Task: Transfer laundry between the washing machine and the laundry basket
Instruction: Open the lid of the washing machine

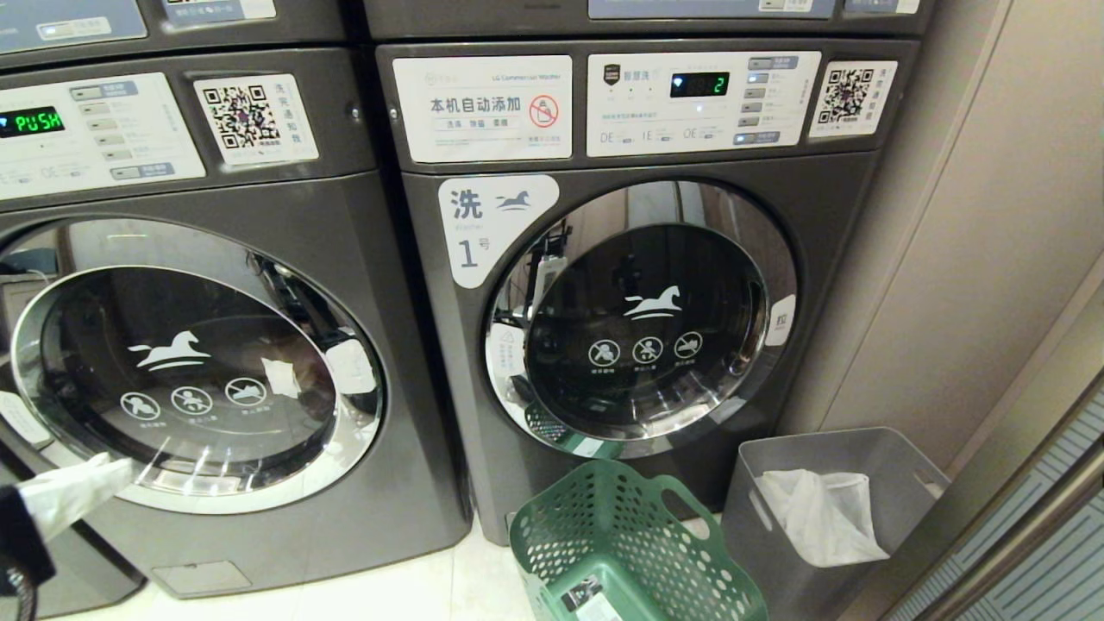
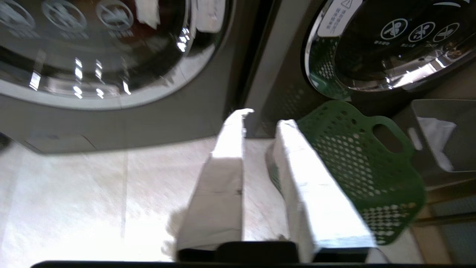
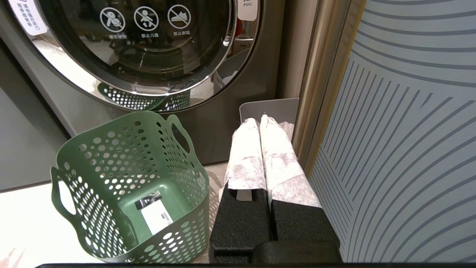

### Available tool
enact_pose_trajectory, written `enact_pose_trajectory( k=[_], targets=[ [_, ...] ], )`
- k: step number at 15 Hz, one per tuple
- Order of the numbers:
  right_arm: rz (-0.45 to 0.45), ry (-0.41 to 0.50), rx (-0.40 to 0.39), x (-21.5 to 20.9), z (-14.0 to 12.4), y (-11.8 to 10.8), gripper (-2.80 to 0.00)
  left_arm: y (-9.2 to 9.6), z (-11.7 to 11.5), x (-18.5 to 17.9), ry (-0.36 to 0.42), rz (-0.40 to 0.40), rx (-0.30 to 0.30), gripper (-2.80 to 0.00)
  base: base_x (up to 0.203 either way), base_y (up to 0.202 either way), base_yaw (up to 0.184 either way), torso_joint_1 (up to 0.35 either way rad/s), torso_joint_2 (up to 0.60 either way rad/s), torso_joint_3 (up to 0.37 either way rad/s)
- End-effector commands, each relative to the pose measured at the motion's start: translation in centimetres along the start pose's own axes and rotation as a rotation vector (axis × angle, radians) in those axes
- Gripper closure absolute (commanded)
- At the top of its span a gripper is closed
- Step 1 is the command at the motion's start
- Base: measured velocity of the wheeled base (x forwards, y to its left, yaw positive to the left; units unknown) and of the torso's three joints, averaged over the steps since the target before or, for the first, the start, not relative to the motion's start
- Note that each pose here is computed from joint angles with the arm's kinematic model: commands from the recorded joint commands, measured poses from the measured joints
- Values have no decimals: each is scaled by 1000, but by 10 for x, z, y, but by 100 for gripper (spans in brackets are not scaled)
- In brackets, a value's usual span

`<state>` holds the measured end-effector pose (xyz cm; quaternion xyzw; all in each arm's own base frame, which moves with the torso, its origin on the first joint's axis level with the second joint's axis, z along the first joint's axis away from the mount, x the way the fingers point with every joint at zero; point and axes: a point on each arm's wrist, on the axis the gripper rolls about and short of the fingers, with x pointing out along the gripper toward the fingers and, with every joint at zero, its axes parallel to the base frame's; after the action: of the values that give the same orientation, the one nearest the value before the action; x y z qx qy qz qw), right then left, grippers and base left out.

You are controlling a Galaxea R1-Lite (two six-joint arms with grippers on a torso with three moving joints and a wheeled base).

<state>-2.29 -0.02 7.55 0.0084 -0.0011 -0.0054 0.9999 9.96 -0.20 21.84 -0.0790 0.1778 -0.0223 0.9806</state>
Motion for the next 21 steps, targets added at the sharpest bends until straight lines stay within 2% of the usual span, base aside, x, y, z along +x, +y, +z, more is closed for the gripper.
enact_pose_trajectory(
  k=[1,3,6,9,11,13,15,17,21],
  targets=[
    [1,1,0,0,0,0,0,3,8,57,173,5,-111,-280,0,0,0,0,0,0],
    [0,1,0,0,0,0,0,8,5,69,159,-26,-160,-280,0,0,0,0,0,0],
    [1,0,0,0,0,0,0,15,-1,93,145,-128,-175,-280,0,0,0,0,0,0],
    [2,1,0,0,0,0,0,36,-12,128,206,-171,-179,-280,0,0,0,0,0,0],
    [2,1,0,0,0,0,0,58,-20,152,223,-185,-116,-280,0,0,0,0,0,0],
    [1,1,0,0,0,0,0,79,-29,179,193,-188,-30,-280,0,0,0,0,0,0],
    [0,1,0,0,0,0,0,96,-34,207,126,-191,50,-280,0,0,0,0,0,0],
    [1,1,0,0,0,0,0,106,-35,229,37,-193,111,-280,0,0,0,0,0,0],
    [2,1,0,0,0,0,0,116,-39,261,-101,-199,187,-280,0,0,0,0,0,0]
  ],
)
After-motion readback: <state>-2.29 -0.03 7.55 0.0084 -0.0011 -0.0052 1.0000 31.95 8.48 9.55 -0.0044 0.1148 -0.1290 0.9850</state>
